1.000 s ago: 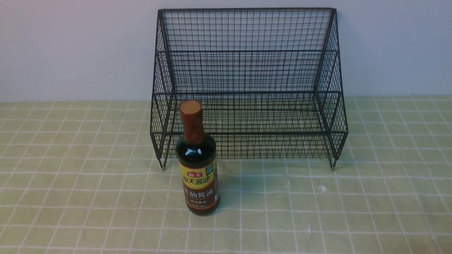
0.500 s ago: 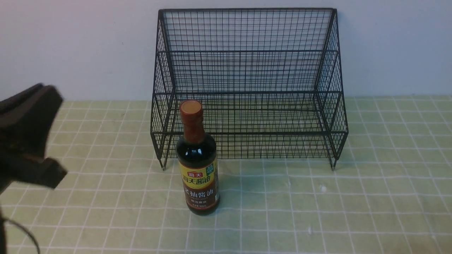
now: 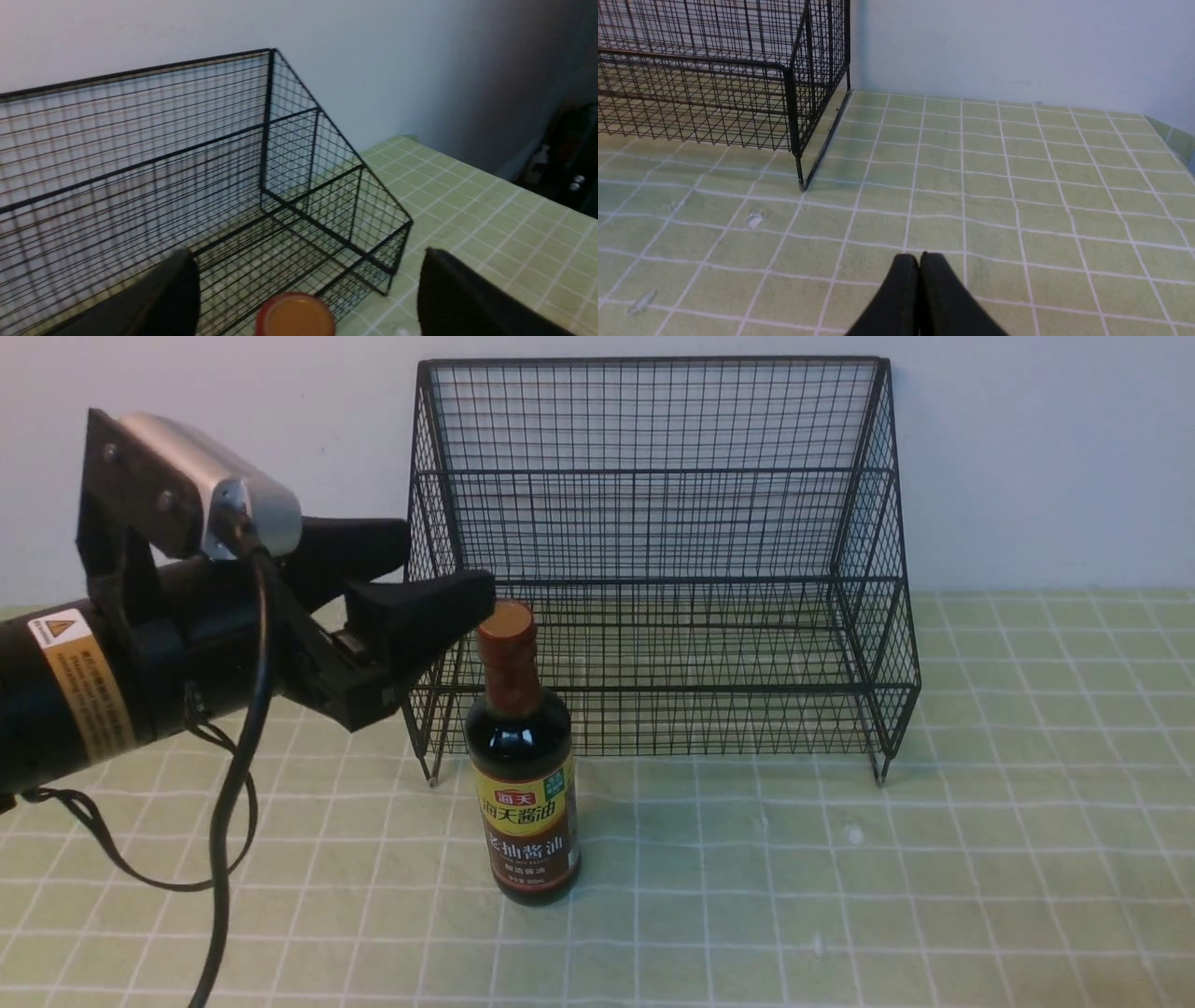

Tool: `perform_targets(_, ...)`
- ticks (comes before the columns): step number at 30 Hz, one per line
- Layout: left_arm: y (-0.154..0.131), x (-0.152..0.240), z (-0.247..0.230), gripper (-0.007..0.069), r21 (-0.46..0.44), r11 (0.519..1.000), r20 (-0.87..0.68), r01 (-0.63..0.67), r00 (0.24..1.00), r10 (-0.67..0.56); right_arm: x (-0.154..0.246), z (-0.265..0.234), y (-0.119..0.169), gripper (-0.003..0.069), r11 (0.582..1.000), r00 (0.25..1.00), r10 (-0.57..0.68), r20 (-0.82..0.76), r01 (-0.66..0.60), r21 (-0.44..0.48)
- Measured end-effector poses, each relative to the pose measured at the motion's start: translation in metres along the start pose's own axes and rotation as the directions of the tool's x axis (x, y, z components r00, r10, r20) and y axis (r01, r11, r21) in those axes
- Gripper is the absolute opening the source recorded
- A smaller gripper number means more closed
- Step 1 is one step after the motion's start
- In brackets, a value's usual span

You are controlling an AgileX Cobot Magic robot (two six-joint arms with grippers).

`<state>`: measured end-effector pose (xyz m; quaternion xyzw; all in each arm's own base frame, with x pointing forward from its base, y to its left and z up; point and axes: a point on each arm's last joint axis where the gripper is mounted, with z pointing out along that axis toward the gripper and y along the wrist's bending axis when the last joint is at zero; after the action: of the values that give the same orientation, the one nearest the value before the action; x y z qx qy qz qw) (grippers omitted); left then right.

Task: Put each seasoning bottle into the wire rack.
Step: Use the left arm to grab the condiment bottle closest to it

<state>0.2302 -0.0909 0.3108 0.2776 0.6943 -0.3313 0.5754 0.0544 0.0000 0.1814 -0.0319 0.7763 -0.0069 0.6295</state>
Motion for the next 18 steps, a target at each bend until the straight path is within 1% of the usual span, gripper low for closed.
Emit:
perform_targets(2,-0.002,0.001,0.004,0.0593,0.059,0.998,0.008,-0.028,1.0,0.028,0.0,0.0,0.0,-0.0015,1.0,1.0,0.0,0.0,0.0,0.0)
perform_targets(4,-0.001,0.003,0.005,0.0594,0.064,0.997,0.002,-0.044,0.999,0.044,0.0,0.0,0.0,-0.0015,1.0,1.0,0.0,0.0,0.0,0.0)
perform_targets(6,0.002,0.007,0.008,0.0594,0.061,0.997,-0.009,-0.046,0.999,0.047,0.0,0.0,0.0,-0.0015,1.0,1.0,0.0,0.0,0.0,0.0)
perform_targets(12,0.014,0.019,0.019,0.0595,0.049,0.999,-0.028,0.005,1.0,-0.003,0.0,0.0,0.0,-0.0015,1.0,1.0,0.0,0.0,0.0,0.0)
perform_targets(18,0.024,0.032,0.028,0.0595,0.044,0.999,-0.057,0.002,0.998,0.001,0.0,0.0,0.0,-0.0015,1.0,1.0,0.0,0.0,0.0,0.0)
